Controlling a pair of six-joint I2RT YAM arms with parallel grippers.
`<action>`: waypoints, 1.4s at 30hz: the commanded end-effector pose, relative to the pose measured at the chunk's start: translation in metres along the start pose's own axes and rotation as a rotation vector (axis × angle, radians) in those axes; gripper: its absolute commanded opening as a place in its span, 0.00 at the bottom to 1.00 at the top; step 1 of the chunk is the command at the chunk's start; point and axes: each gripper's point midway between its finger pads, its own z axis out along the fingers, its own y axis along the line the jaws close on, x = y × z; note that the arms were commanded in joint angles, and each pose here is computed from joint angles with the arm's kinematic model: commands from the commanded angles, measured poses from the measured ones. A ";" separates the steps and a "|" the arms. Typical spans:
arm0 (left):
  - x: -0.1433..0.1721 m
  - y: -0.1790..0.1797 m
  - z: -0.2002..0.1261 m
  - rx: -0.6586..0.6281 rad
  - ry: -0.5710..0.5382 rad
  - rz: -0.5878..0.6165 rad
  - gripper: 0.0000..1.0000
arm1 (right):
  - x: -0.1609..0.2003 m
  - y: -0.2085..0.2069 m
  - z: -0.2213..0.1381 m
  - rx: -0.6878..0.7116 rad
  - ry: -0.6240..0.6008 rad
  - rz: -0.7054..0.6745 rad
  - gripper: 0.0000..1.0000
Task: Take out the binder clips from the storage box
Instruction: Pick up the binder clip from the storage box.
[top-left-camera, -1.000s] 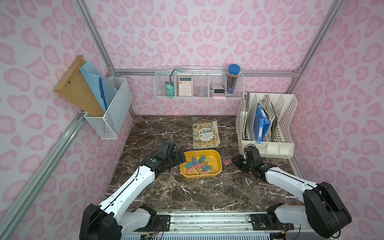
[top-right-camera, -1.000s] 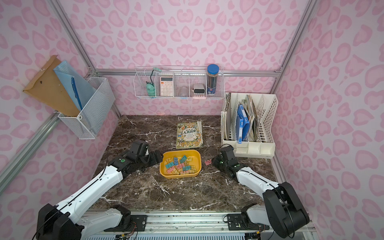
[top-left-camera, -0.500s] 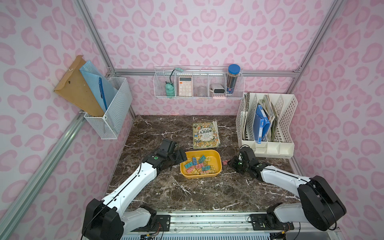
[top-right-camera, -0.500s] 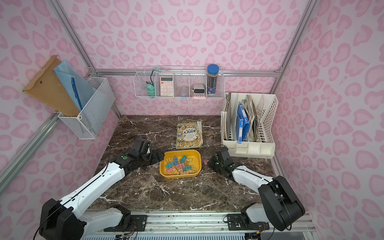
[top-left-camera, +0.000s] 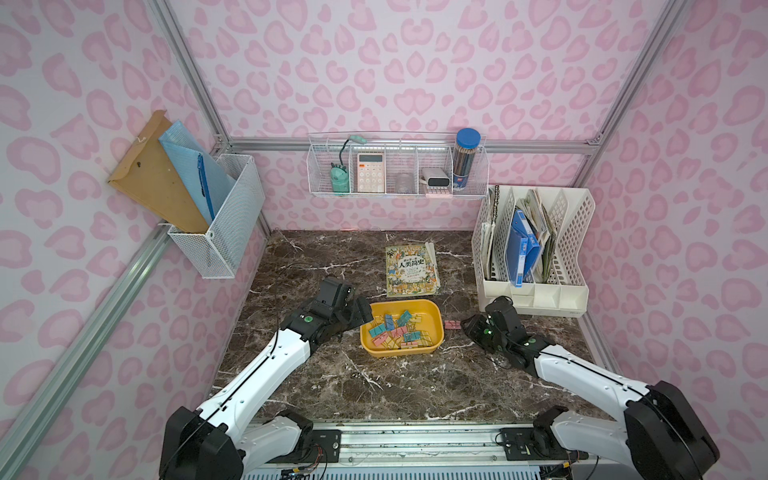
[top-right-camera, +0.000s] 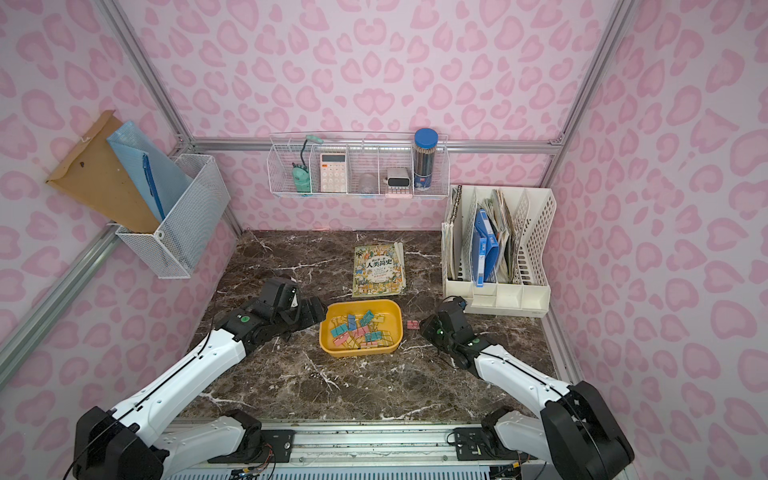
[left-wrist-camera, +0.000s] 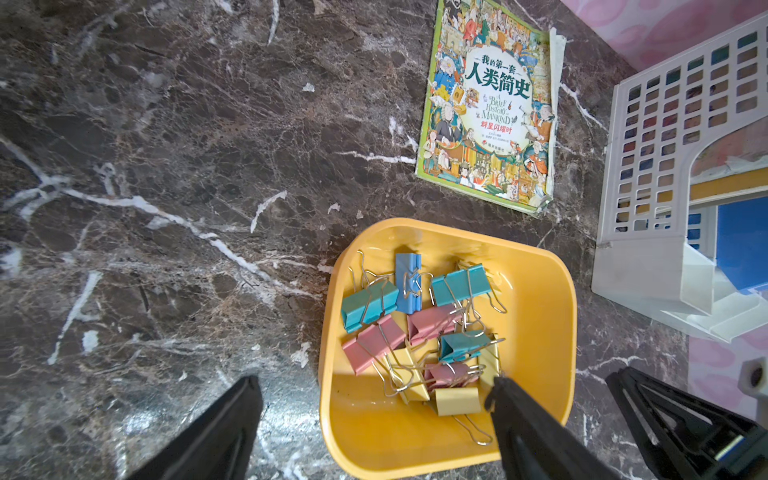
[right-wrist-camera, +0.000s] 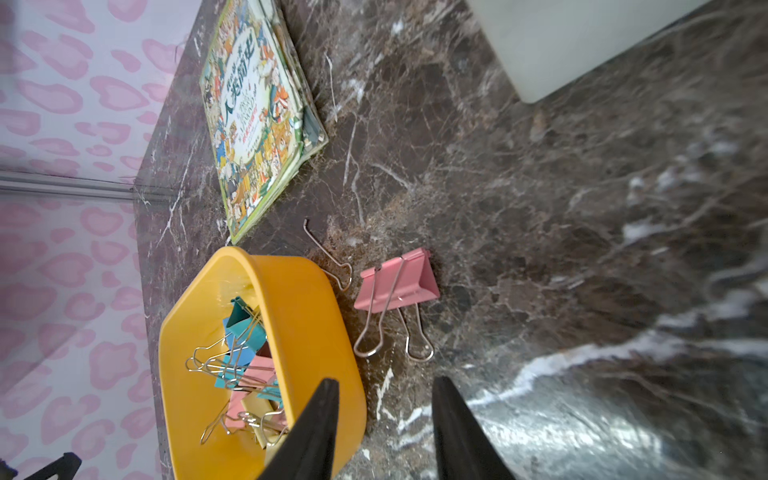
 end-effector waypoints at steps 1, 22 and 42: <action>-0.010 0.001 -0.005 -0.007 -0.055 0.005 0.91 | -0.012 0.004 -0.012 0.000 -0.057 -0.092 0.42; -0.038 -0.006 -0.023 0.027 -0.191 -0.095 0.99 | 0.053 0.142 -0.005 -0.206 0.164 -0.637 0.36; -0.016 -0.013 0.008 -0.008 -0.045 -0.053 0.99 | 0.067 0.119 0.026 -0.048 0.264 -0.622 0.34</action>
